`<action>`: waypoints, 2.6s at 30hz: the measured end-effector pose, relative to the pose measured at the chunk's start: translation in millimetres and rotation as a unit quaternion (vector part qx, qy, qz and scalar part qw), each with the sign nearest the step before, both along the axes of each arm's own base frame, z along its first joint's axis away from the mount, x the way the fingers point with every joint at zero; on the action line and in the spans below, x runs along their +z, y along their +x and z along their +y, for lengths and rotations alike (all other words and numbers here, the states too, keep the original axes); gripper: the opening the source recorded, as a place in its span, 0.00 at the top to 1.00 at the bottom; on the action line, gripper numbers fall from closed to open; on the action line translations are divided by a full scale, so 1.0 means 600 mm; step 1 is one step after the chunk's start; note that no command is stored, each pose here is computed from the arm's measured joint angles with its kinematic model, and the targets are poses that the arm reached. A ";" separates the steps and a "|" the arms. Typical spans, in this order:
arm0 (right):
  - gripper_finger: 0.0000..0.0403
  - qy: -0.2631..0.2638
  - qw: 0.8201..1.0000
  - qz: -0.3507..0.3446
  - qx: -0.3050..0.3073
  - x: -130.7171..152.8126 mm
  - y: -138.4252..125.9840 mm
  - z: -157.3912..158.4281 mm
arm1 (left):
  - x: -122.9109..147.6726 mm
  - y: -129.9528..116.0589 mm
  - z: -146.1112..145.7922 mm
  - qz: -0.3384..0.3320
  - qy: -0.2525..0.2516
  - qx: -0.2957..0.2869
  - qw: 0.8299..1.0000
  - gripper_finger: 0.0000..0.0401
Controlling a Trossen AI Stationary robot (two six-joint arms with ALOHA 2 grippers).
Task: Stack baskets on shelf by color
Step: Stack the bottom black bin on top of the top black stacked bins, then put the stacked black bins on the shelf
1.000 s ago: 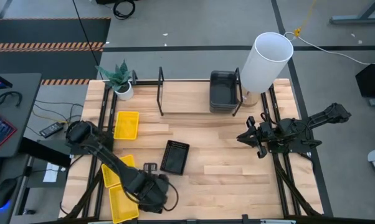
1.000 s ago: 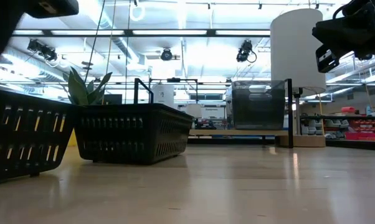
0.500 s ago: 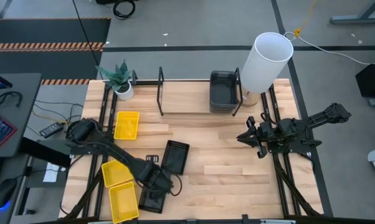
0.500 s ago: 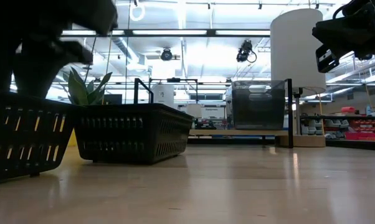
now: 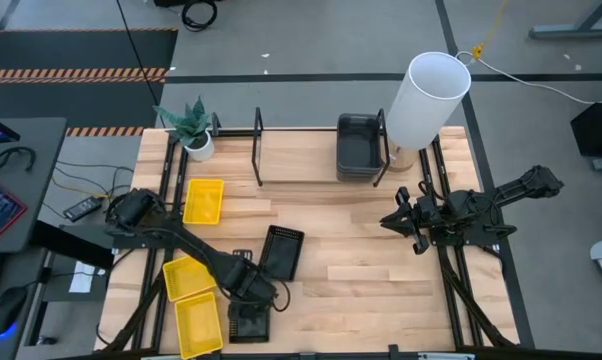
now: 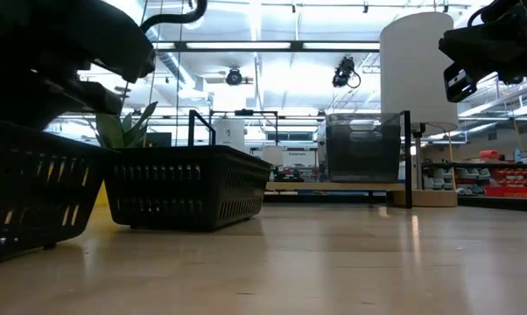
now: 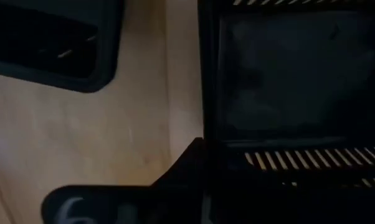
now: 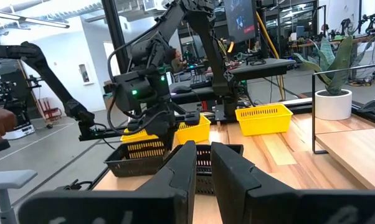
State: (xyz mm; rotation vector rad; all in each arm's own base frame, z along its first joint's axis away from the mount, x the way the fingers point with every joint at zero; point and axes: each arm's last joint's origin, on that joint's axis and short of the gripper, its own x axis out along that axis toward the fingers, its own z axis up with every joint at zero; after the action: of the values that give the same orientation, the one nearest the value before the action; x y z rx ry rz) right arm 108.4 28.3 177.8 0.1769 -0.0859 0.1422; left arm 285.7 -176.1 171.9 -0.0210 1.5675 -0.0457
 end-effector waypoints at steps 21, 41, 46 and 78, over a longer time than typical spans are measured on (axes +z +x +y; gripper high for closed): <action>0.86 0.001 1.000 -0.004 0.000 0.001 0.000 0.000 | 0.181 0.084 0.103 -0.073 -0.018 -0.041 0.996 0.97; 0.86 0.001 1.000 -0.004 0.000 0.001 0.000 0.000 | 0.159 0.122 0.285 -0.065 0.019 -0.097 0.993 0.97; 0.86 0.001 1.000 -0.004 0.000 0.001 0.000 0.000 | 0.136 0.132 0.273 -0.044 0.030 -0.123 0.991 0.97; 0.86 0.002 1.000 -0.007 0.000 0.002 0.000 0.000 | 0.194 0.145 0.188 -0.103 0.055 -0.045 0.992 0.59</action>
State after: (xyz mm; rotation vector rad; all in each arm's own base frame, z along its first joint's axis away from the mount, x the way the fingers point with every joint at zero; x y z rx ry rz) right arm 108.2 28.3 179.1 0.1802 -0.1000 0.1431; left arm 372.7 -63.3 288.2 0.1376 1.3625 -0.0306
